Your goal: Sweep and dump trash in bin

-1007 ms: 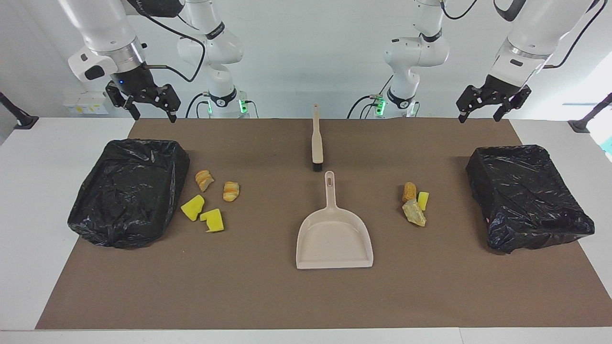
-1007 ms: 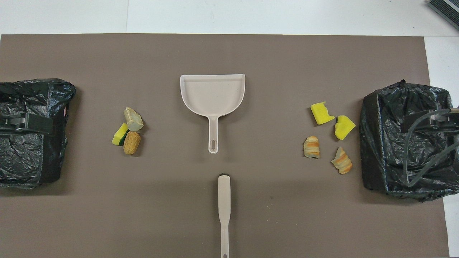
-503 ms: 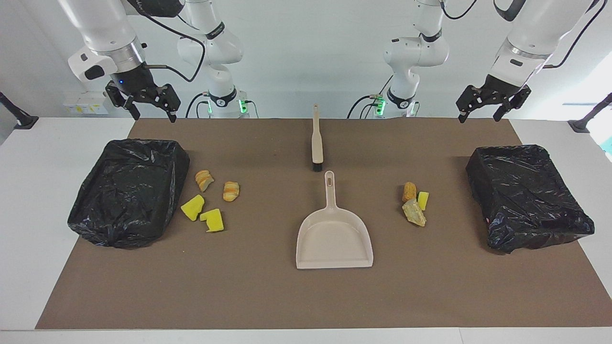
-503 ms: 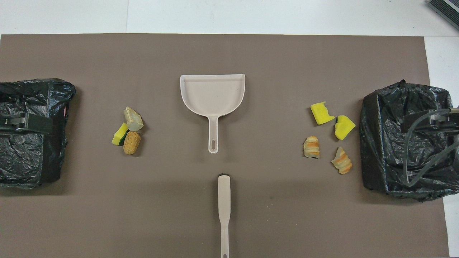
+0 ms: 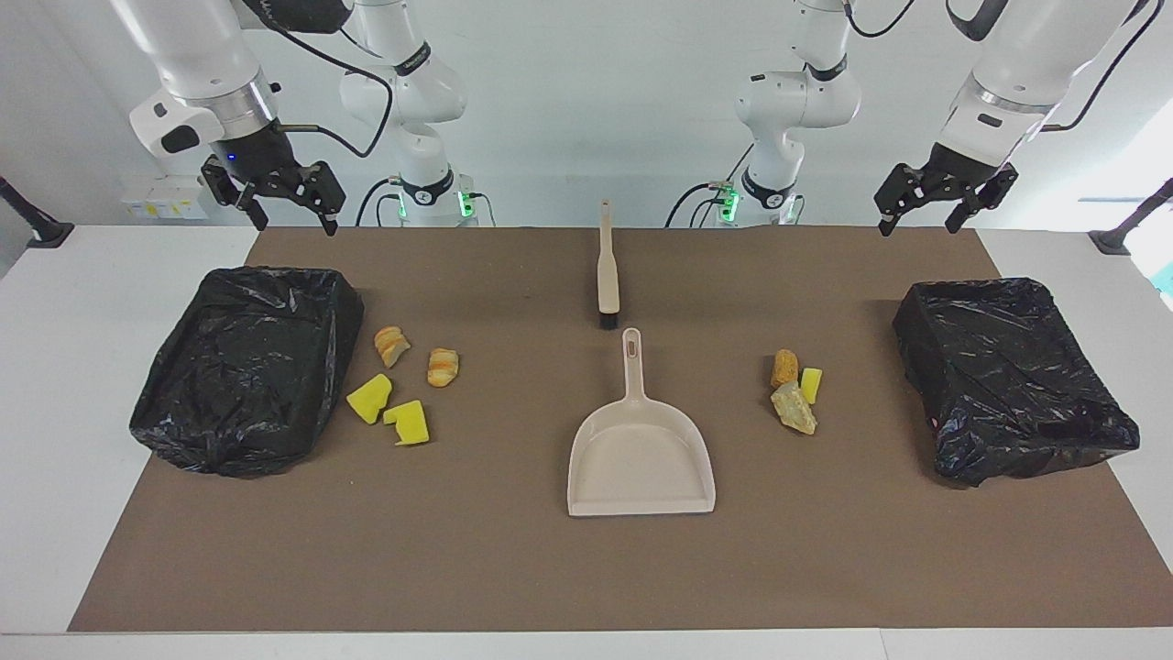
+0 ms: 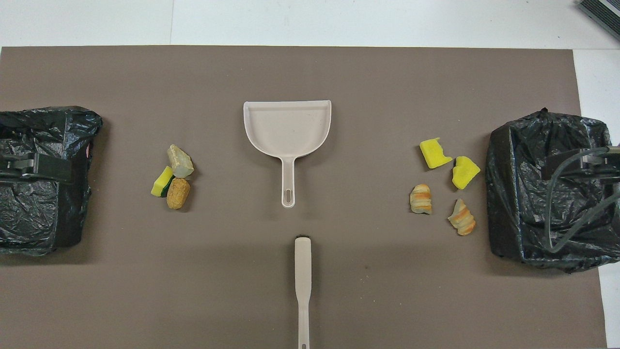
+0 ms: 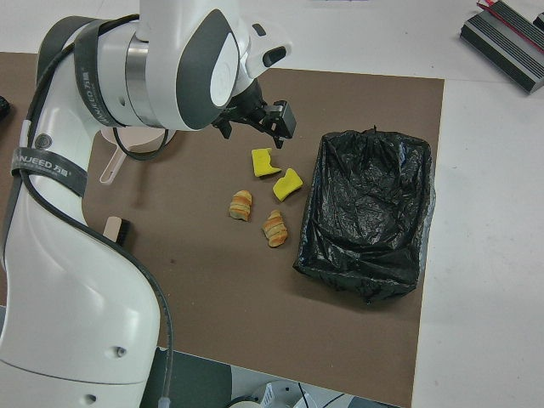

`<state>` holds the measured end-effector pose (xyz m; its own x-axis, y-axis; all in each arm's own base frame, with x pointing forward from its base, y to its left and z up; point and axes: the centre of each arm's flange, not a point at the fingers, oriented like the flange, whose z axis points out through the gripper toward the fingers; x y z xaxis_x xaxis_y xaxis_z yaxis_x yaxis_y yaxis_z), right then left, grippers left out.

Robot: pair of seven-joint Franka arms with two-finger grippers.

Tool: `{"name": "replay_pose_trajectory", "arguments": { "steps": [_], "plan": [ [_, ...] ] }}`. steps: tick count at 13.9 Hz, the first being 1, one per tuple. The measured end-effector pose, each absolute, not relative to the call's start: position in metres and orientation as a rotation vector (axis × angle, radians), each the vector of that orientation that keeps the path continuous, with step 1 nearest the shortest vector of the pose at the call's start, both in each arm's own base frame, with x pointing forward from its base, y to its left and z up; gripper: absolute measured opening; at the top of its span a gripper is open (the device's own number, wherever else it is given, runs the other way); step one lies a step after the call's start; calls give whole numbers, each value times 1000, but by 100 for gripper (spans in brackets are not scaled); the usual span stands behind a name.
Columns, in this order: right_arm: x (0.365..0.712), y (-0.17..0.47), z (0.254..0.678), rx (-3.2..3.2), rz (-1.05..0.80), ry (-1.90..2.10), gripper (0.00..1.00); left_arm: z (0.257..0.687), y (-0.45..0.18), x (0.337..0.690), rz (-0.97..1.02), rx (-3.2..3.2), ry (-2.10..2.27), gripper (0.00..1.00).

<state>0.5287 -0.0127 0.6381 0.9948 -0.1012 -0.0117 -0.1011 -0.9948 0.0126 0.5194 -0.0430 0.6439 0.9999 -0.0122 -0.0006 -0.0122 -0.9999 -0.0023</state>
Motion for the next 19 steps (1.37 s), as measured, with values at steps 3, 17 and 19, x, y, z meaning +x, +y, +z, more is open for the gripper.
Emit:
{"name": "replay_pose_trajectory", "arguments": {
  "steps": [3, 17, 19],
  "plan": [
    [529, -1, 629, 3126, -39, -124, 100, 644, -43, 519, 0, -3139, 21, 100],
    [568, 89, 544, 3155, -161, 117, 100, 589, -95, 539, -94, -3141, 162, 100],
    [578, 117, 523, 3148, -195, 164, 100, 569, -104, 552, -151, -3144, 182, 100]
  ]
}}
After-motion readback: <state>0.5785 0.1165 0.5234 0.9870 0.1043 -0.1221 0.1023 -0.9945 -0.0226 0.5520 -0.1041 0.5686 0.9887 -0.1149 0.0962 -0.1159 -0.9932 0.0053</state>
